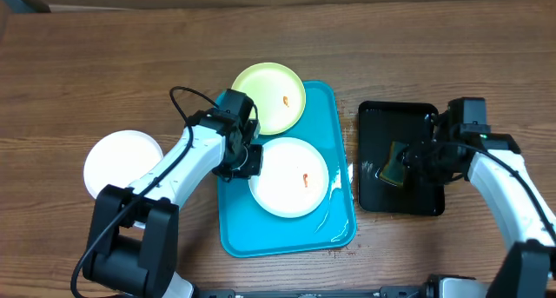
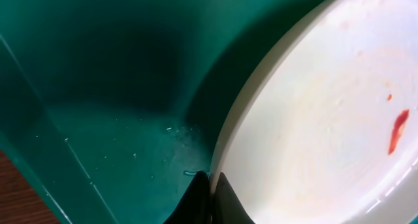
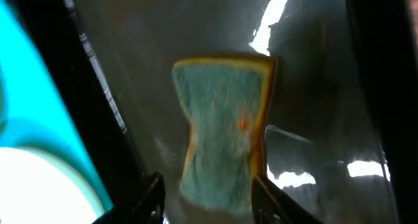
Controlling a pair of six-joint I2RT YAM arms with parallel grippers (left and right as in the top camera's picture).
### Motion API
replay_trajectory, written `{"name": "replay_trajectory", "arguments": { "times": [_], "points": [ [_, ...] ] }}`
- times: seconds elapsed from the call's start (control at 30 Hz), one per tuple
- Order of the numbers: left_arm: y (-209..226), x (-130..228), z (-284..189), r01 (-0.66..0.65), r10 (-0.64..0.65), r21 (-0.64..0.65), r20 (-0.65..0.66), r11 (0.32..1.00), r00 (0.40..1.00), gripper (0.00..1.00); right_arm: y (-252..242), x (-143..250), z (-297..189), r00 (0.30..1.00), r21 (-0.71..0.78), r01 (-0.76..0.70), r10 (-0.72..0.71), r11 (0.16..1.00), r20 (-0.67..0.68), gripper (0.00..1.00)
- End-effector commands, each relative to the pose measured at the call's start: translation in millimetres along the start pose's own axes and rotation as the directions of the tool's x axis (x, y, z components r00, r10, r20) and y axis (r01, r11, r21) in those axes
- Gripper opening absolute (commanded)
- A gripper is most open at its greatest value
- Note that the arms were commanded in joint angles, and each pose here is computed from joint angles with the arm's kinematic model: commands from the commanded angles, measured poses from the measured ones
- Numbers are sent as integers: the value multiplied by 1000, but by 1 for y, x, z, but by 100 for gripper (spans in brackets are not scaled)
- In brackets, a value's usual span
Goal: Clean dirty plates on tray and stack at the side
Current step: 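Grasp the sponge in the black tray with the right gripper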
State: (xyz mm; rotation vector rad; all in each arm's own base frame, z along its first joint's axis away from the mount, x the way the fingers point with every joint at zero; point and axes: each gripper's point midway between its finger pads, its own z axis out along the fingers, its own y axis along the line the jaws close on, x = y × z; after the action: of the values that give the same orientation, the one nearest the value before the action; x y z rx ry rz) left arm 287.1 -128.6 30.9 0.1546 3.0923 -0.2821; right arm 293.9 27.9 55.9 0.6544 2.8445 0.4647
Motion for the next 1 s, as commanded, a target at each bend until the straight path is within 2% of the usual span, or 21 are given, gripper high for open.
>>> {"name": "replay_trajectory", "arguments": {
  "times": [0.0,0.13,0.27,0.37,0.47,0.5,0.53,0.63,0.87,0.9,0.97],
  "points": [
    [9,8,7,21,-22,-45,-22,999,1000,4,-13,5,23,999,98,-28,32,995,-35,42],
    [9,8,8,16,-17,-46,-24,999,1000,4,-15,11,53,994,129,-33,46,991,-95,19],
    [9,8,8,-1,-1,-45,-24,999,1000,4,-21,15,64,989,148,-58,77,987,-124,4],
    [9,14,8,-30,28,-45,-48,999,998,4,-17,12,49,986,161,-63,86,985,-141,4],
    [10,15,8,-40,38,-45,-54,998,998,4,-3,0,19,990,154,3,18,988,-138,6],
    [10,15,8,-41,38,-45,-53,998,998,4,-2,-2,13,991,158,9,12,987,-132,13],
    [9,14,8,-41,39,-45,-51,998,998,4,2,-7,2,993,166,14,6,986,-118,34],
    [9,13,8,-42,40,-44,-45,998,998,4,1,-11,-2,994,178,16,4,984,-107,43],
    [9,12,8,-43,41,-43,-40,998,998,4,-28,0,30,992,268,-42,73,962,-107,42],
    [9,11,8,-43,41,-43,-39,998,998,4,-31,4,35,990,273,-56,89,960,-111,38],
    [8,10,8,-43,42,-42,-34,998,999,4,-34,12,44,986,265,-66,104,962,-131,14]
  ]
}}
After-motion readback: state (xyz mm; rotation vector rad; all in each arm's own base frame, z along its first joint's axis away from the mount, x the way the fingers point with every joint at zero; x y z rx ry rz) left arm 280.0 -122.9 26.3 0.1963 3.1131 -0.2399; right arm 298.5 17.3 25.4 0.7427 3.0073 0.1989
